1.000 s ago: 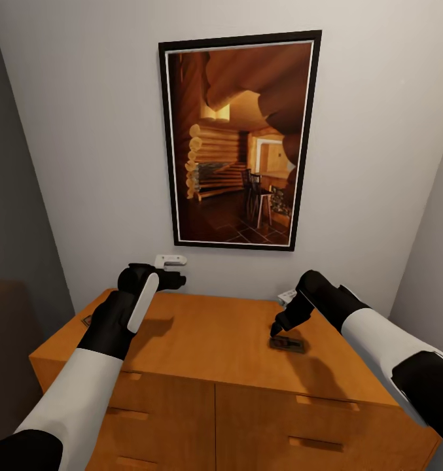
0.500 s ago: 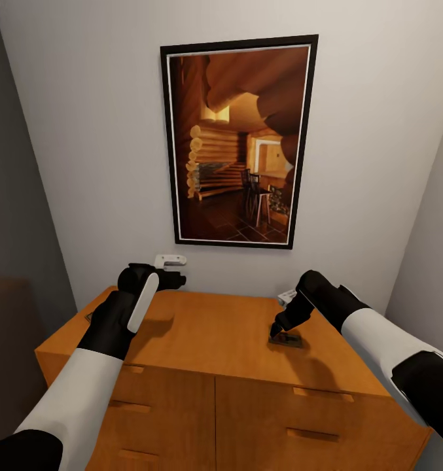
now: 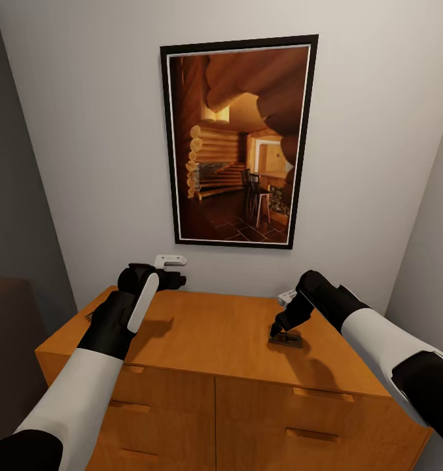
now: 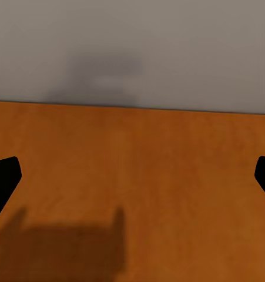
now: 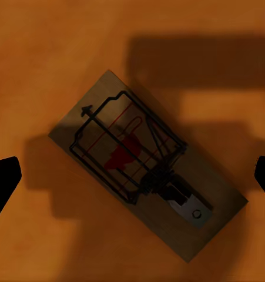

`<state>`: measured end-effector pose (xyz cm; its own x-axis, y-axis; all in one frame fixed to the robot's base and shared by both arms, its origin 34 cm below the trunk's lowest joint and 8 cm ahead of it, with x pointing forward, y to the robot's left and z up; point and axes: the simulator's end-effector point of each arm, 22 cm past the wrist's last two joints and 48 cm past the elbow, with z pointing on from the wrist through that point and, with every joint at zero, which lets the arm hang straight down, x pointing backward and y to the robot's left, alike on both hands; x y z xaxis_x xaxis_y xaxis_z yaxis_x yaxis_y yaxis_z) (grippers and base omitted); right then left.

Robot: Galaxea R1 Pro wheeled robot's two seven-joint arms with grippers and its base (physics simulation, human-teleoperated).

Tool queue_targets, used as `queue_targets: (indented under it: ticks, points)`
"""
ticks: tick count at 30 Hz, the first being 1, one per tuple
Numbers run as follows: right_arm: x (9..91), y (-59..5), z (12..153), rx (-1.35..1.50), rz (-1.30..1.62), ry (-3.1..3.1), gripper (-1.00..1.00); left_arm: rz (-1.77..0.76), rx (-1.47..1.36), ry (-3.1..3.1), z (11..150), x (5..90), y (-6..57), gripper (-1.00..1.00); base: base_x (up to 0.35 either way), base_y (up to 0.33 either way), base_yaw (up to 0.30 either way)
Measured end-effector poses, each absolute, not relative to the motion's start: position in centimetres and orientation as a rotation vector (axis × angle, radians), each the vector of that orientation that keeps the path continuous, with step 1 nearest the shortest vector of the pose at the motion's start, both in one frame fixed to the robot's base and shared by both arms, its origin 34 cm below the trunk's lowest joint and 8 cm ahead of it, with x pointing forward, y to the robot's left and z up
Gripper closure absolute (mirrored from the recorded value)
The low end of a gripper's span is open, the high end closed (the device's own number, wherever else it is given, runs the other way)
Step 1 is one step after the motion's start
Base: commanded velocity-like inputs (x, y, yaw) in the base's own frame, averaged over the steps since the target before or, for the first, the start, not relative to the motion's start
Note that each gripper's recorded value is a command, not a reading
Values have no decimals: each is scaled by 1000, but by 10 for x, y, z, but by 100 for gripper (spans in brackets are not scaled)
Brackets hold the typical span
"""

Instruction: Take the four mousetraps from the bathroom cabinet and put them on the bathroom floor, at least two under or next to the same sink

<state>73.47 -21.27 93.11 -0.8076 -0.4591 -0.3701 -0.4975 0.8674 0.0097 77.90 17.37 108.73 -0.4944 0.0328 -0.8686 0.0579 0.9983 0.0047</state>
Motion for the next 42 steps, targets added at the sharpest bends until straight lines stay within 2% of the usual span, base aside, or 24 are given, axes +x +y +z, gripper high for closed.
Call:
queue_targets:
  ticks: [42]
  points:
    - [731, -243, 910, -641, 49, 2748, -100, -39, 68, 2091, 1086, 779, 170, -100, 0, 0, 0]
